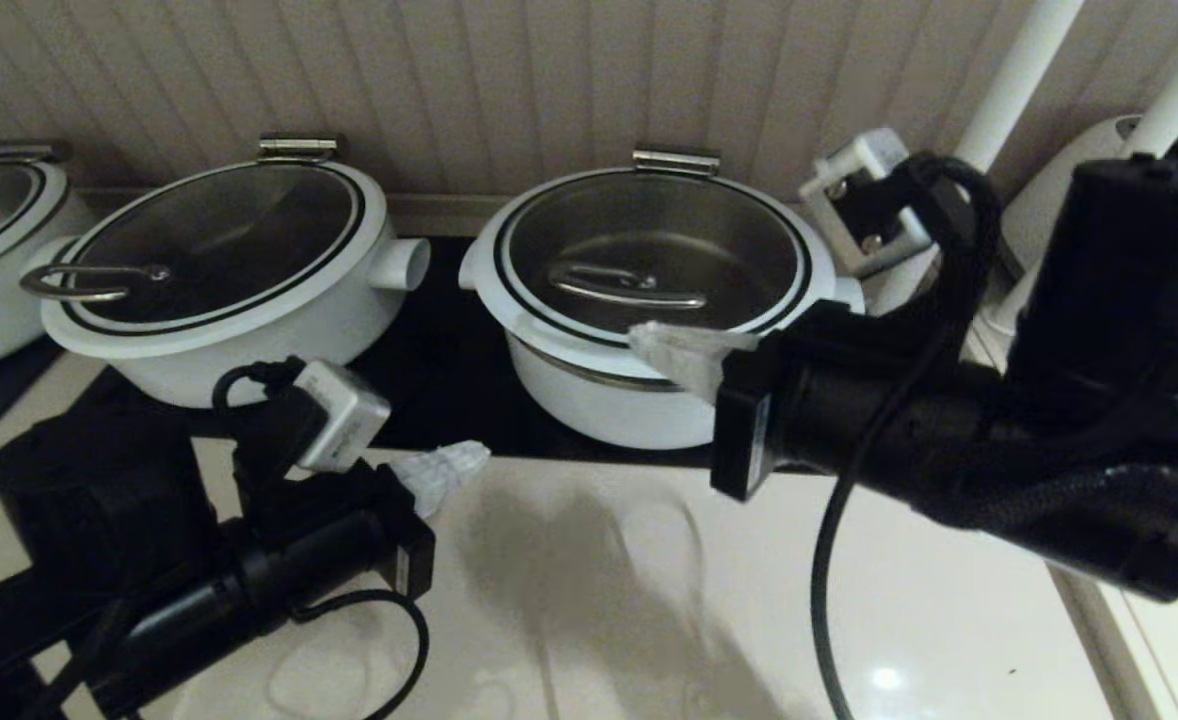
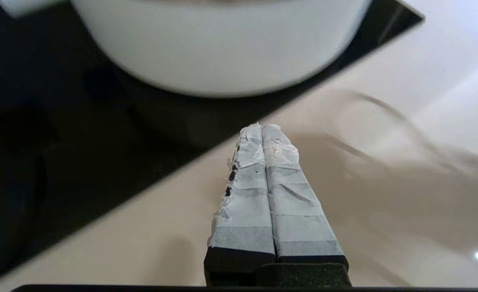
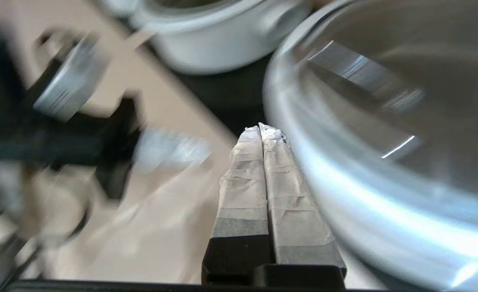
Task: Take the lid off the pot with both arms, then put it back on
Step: Open the food pot lid a small opening with the right arm
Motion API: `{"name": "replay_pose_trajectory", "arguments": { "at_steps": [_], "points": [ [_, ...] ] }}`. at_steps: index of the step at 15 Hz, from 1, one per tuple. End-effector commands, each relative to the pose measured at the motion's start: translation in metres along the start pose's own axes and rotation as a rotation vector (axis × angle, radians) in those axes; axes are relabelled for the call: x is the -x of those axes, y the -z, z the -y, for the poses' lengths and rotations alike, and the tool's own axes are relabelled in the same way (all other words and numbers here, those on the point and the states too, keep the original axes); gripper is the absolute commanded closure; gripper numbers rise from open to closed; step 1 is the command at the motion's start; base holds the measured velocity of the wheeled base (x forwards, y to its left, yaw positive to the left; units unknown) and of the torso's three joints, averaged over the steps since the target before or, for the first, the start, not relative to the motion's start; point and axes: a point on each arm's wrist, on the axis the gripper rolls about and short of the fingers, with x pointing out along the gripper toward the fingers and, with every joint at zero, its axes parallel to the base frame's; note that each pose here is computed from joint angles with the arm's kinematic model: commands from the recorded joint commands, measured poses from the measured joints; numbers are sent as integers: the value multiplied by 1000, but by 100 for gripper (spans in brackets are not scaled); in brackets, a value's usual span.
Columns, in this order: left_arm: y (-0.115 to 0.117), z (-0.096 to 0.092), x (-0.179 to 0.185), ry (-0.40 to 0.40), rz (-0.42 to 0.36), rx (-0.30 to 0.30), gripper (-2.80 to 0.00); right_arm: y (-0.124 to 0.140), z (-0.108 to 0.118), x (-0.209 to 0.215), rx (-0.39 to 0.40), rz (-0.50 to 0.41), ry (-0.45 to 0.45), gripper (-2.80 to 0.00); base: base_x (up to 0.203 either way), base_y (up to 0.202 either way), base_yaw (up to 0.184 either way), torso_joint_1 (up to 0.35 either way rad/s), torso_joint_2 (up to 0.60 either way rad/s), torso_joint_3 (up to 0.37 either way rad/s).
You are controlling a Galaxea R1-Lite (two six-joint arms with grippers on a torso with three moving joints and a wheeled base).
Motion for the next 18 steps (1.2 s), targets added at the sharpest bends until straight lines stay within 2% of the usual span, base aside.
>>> {"name": "replay_pose_trajectory", "arguments": {
  "at_steps": [1,4,8,13,18],
  "points": [
    [2,2,14,-1,8,0,0,12,-12,12,3,-36,-45,0,0,0,0,0,0,0],
    [3,2,15,0,6,0,0,35,-14,15,1,-112,-51,0,0,0,0,0,0,0],
    [4,2,14,1,0,1,0,42,-1,6,-34,-132,2,0,0,0,0,0,0,0],
    [4,2,14,1,0,1,0,22,19,-22,-35,2,84,0,0,0,0,0,0,0],
    [5,2,14,1,-5,4,0,19,25,-34,-35,20,109,0,0,0,0,0,0,0]
  ]
}}
